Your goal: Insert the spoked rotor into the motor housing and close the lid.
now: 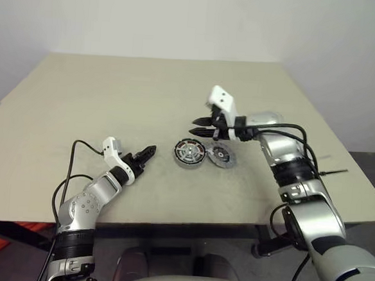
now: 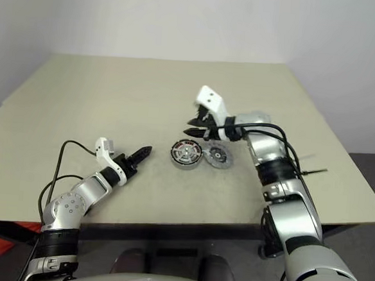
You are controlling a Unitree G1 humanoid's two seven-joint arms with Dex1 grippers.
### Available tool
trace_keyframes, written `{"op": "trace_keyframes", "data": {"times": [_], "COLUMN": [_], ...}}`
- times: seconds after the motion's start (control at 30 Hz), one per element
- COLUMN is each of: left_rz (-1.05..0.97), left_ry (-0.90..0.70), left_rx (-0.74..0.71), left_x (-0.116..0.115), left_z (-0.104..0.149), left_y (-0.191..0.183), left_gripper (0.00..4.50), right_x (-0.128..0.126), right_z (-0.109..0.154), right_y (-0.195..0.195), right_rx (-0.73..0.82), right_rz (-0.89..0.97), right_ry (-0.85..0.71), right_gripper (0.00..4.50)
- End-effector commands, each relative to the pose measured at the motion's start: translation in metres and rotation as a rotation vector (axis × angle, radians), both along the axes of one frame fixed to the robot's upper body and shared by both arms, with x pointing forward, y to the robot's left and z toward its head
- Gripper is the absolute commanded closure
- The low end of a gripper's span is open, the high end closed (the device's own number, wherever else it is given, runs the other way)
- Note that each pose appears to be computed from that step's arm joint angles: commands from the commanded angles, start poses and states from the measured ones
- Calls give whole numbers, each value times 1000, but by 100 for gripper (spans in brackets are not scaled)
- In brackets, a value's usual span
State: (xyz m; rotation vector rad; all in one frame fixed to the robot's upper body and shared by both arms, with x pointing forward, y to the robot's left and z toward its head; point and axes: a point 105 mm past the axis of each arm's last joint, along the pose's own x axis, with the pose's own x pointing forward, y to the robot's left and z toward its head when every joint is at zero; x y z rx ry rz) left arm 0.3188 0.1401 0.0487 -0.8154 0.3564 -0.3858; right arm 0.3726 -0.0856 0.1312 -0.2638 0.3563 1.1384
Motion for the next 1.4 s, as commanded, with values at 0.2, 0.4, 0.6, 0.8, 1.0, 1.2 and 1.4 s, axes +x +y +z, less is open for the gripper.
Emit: {"op": "trace_keyframes", "data": {"times": [0.2,0.4,0.6,0.8,1.0,1.2,1.4], "left_rz": [-63,-89,-94,-82,-74,-63,-61], "left_ry": [-6,4,13,16,21,21,23], "left_rx": [7,-5,-8,-6,0,8,22], "left_x": [9,10,8,5,2,2,2], "left_z": [3,-1,-4,-4,-5,-5,-6], "left_y": [-7,-17,-19,-15,-12,-8,-6], "left_gripper": [177,177,177,177,177,177,177], "right_x": [-40,-66,-68,-73,-80,-67,-41], "right_z": [22,14,-16,-40,-61,-74,-72], "right_y": [-56,-72,-84,-94,-98,-95,-91], "right_rx": [222,353,388,306,210,196,217], "right_rz": [-178,-256,-399,-443,-413,-434,-466], "right_ry": [287,496,680,718,707,671,602], "right_gripper": [137,33,33,33,33,33,33]}}
